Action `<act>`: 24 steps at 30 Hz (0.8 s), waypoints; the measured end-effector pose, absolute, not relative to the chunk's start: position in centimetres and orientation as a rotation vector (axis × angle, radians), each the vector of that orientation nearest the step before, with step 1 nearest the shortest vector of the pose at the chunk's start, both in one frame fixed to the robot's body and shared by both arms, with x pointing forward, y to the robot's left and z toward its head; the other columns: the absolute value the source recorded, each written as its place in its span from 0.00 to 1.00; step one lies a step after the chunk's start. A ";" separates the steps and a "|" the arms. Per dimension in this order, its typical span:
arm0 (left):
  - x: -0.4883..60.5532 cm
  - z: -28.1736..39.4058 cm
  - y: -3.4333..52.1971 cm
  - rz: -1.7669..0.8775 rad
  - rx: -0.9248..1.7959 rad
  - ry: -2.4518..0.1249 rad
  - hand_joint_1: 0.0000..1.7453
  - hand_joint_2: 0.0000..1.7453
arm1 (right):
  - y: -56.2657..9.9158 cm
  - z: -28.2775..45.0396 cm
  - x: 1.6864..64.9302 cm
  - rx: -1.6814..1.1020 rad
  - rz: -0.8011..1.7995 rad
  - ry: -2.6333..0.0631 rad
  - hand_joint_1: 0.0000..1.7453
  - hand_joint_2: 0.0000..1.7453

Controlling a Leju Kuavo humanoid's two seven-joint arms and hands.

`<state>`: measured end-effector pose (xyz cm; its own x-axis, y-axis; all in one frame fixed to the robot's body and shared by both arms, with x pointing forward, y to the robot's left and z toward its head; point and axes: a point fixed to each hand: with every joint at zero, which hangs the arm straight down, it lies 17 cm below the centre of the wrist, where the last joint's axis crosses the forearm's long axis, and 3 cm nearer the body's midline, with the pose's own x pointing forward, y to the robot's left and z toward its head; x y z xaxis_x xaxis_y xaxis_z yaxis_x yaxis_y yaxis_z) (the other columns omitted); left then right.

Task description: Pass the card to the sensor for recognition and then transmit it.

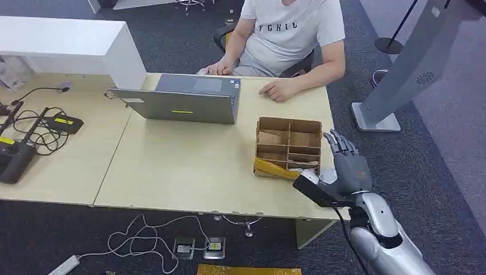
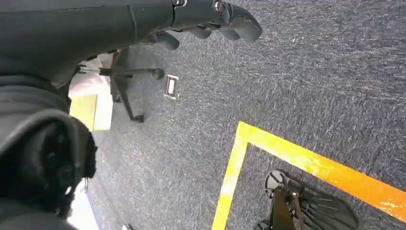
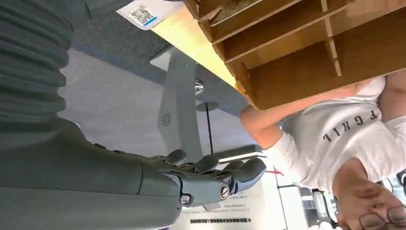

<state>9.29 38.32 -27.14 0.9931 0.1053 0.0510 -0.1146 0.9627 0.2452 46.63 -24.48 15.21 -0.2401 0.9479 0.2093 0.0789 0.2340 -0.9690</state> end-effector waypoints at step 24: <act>9.4 -27.1 38.4 0.110 0.256 -0.045 0.00 0.00 | -22.6 13.4 46.5 -0.953 1.168 -1.560 0.00 1.00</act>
<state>9.36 38.43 -27.13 0.9930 0.1033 0.0580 -0.1146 0.9613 0.2506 46.49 -22.60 13.41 -0.2615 0.9387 0.2247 0.0486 0.2453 -0.9682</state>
